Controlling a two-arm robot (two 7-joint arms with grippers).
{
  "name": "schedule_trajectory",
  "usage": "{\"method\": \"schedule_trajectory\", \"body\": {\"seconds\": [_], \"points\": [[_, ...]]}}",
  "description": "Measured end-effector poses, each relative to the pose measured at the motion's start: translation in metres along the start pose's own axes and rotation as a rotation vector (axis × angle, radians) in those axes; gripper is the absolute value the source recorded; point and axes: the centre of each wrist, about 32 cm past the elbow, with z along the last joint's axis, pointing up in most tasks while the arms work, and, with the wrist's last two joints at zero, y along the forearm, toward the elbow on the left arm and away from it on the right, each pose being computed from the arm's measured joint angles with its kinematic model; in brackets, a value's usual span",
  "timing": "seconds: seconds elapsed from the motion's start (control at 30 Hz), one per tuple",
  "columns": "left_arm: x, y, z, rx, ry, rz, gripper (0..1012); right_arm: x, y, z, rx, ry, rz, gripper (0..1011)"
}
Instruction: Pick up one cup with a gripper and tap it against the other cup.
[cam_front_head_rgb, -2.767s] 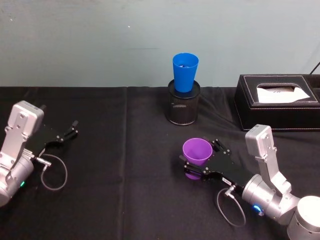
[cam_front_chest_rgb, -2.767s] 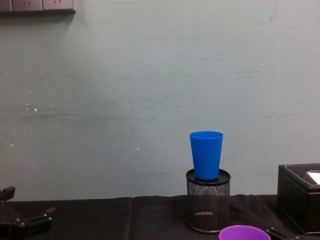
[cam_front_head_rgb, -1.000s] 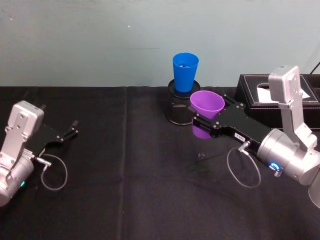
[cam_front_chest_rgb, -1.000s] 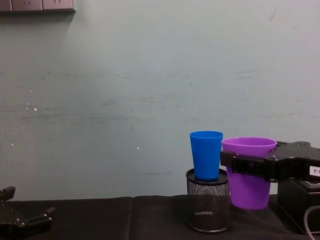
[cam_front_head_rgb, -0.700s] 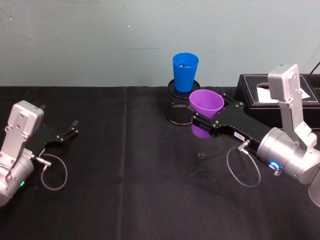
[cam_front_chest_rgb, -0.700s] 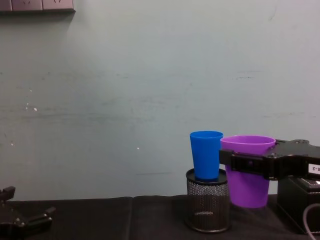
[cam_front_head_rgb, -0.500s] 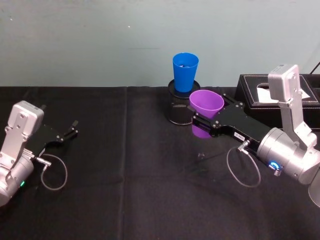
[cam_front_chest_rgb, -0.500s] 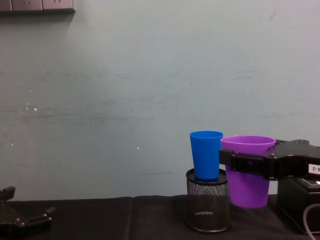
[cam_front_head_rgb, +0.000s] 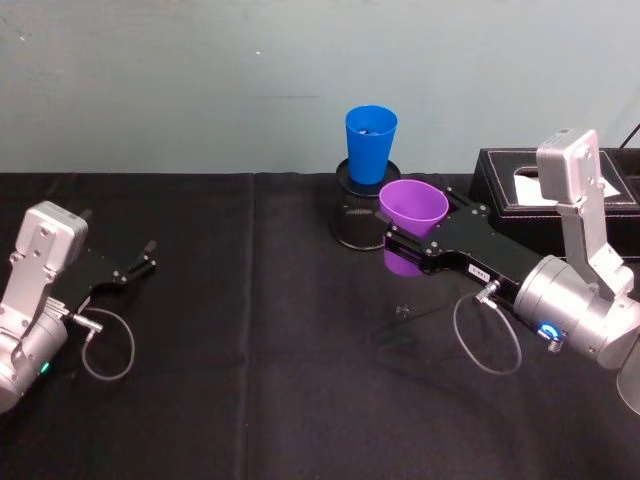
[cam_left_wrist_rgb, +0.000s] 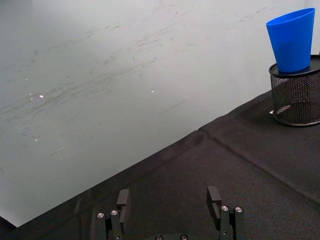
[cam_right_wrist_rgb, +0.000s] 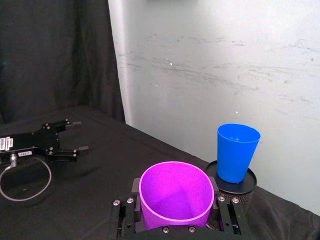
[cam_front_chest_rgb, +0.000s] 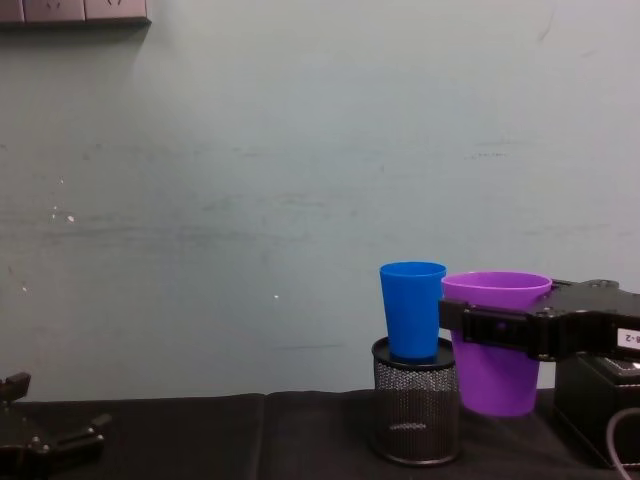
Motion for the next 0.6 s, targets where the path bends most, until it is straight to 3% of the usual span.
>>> {"method": "schedule_trajectory", "body": {"seconds": [0.6], "points": [[0.0000,0.0000,0.0000,0.000,0.000,0.000,1000,0.0000,0.0000,0.0000,0.000,-0.001,0.000,747]]}}
